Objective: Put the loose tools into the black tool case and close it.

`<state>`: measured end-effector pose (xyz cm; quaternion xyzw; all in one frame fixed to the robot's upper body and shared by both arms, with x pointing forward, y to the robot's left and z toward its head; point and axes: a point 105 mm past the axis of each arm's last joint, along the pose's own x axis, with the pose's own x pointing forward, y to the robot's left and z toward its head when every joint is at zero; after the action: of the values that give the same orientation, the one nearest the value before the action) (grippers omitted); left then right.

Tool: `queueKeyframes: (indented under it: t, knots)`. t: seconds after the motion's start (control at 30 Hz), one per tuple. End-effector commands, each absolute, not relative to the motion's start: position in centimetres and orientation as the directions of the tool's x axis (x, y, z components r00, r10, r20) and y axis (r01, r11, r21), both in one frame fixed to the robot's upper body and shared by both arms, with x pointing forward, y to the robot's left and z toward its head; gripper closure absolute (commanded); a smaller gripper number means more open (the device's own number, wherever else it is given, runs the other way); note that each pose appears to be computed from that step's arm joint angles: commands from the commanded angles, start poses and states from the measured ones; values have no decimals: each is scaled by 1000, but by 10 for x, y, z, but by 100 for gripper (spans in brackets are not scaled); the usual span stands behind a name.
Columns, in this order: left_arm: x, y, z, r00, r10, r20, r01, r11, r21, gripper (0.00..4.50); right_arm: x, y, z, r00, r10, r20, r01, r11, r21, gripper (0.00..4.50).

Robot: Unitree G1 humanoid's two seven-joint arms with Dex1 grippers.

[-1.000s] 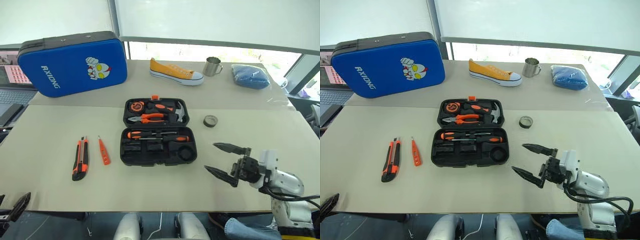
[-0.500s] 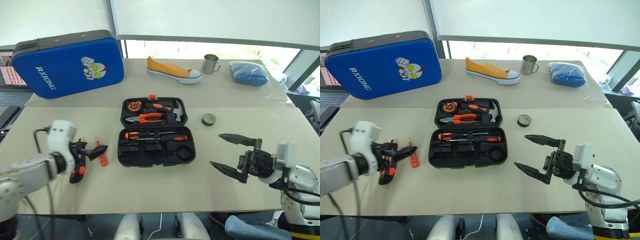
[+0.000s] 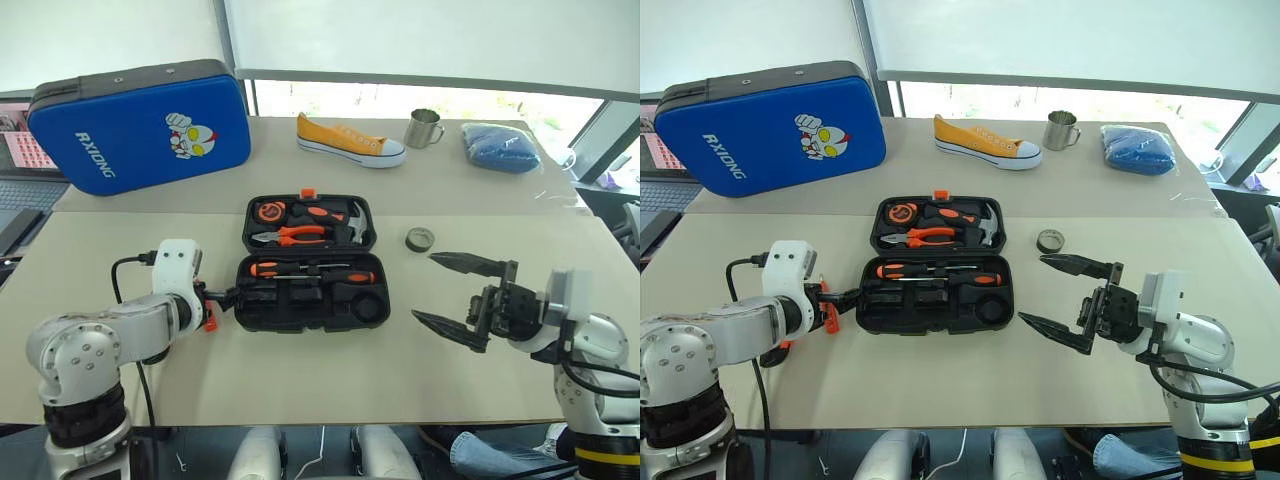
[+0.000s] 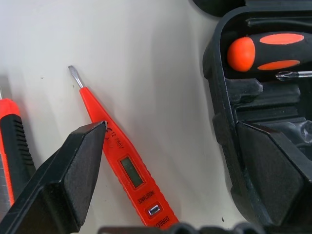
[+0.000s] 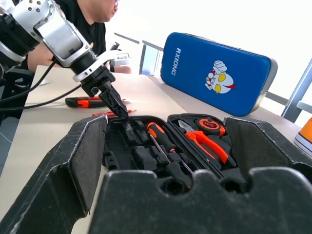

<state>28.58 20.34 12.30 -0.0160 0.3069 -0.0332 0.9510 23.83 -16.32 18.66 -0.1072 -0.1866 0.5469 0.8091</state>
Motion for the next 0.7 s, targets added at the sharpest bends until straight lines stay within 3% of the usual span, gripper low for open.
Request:
queueKeyframes:
  t: [0.03, 0.27, 0.47, 0.7]
  knots:
    - [291, 215, 153, 883, 4, -470, -17, 1000, -23, 0, 234, -165, 195, 313, 930, 194, -843, 366, -394, 5]
    - [296, 217, 171, 920, 27, -392, -60, 995, -73, 0, 232, -165, 188, 301, 936, 184, -860, 350, -371, 5]
    - [283, 214, 127, 849, 61, -524, -128, 988, -92, 0, 231, -163, 187, 293, 938, 184, -869, 341, -359, 5]
    - [281, 218, 113, 812, 112, -572, -188, 979, -75, 0, 229, -161, 188, 296, 938, 181, -872, 342, -351, 5]
